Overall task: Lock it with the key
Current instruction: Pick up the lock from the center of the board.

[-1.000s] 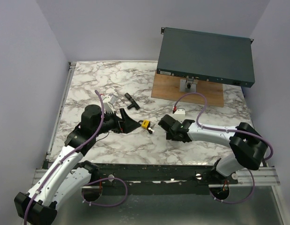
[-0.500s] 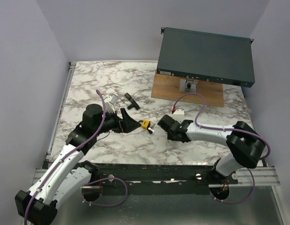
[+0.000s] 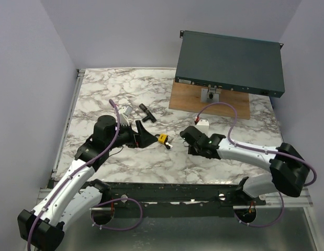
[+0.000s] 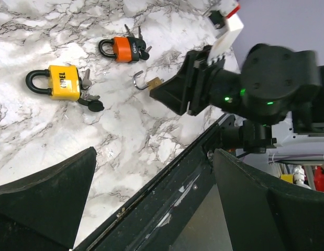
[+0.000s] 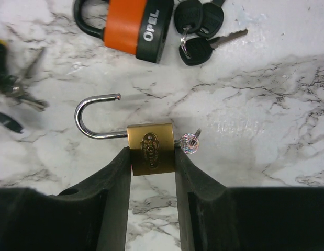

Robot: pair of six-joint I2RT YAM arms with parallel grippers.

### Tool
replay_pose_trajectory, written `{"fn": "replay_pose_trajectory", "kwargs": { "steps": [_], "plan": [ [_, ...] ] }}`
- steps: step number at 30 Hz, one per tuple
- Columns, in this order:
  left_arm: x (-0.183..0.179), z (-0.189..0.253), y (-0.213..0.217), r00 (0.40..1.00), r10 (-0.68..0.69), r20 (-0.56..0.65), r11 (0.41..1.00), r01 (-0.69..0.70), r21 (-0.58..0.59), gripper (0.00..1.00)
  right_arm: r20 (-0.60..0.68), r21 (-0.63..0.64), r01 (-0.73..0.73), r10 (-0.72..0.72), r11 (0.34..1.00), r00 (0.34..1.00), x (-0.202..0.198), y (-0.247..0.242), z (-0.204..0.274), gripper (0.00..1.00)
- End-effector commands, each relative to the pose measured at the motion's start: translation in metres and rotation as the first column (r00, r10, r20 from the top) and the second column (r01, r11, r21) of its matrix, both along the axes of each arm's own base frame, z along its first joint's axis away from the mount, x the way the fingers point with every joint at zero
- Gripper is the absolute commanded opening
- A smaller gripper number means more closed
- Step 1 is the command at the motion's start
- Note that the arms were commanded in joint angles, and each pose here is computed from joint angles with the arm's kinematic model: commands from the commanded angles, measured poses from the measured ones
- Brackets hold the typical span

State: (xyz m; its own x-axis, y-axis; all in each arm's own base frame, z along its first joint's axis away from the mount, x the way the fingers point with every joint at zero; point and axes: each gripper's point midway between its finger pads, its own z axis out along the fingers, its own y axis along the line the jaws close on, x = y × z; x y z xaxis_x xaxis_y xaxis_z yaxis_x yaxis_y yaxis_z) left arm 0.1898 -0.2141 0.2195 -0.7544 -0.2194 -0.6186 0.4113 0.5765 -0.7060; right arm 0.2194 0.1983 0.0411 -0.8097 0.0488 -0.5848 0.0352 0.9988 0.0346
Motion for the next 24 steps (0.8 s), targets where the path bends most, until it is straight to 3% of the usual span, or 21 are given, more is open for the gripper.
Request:
{"fn": "replay_pose_trajectory", "kwargs": {
  "steps": [1,6,14,18,24],
  "plan": [
    [-0.001,0.018,-0.006,0.994,-0.063,0.09,0.998,0.064,0.002,0.9,0.072,0.117,-0.074,0.066,0.99,0.995,0.007,0.019,0.044,0.01],
    [-0.011,0.057,-0.013,0.954,-0.163,0.251,0.986,0.149,0.076,0.89,0.174,0.244,-0.233,0.194,0.941,0.966,0.005,0.043,0.097,0.01],
    [-0.027,0.117,-0.03,0.803,-0.327,0.498,0.945,0.275,0.176,0.88,0.284,0.395,-0.486,0.4,0.78,0.872,-0.017,0.083,0.18,0.01],
    [-0.036,0.13,-0.043,0.721,-0.437,0.538,0.898,0.382,0.217,0.86,0.336,0.444,-0.585,0.479,0.678,0.811,-0.033,0.096,0.219,0.01],
    [-0.052,0.139,-0.056,0.622,-0.563,0.544,0.818,0.515,0.257,0.83,0.378,0.475,-0.654,0.534,0.589,0.756,-0.05,0.102,0.253,0.01]
  ]
}}
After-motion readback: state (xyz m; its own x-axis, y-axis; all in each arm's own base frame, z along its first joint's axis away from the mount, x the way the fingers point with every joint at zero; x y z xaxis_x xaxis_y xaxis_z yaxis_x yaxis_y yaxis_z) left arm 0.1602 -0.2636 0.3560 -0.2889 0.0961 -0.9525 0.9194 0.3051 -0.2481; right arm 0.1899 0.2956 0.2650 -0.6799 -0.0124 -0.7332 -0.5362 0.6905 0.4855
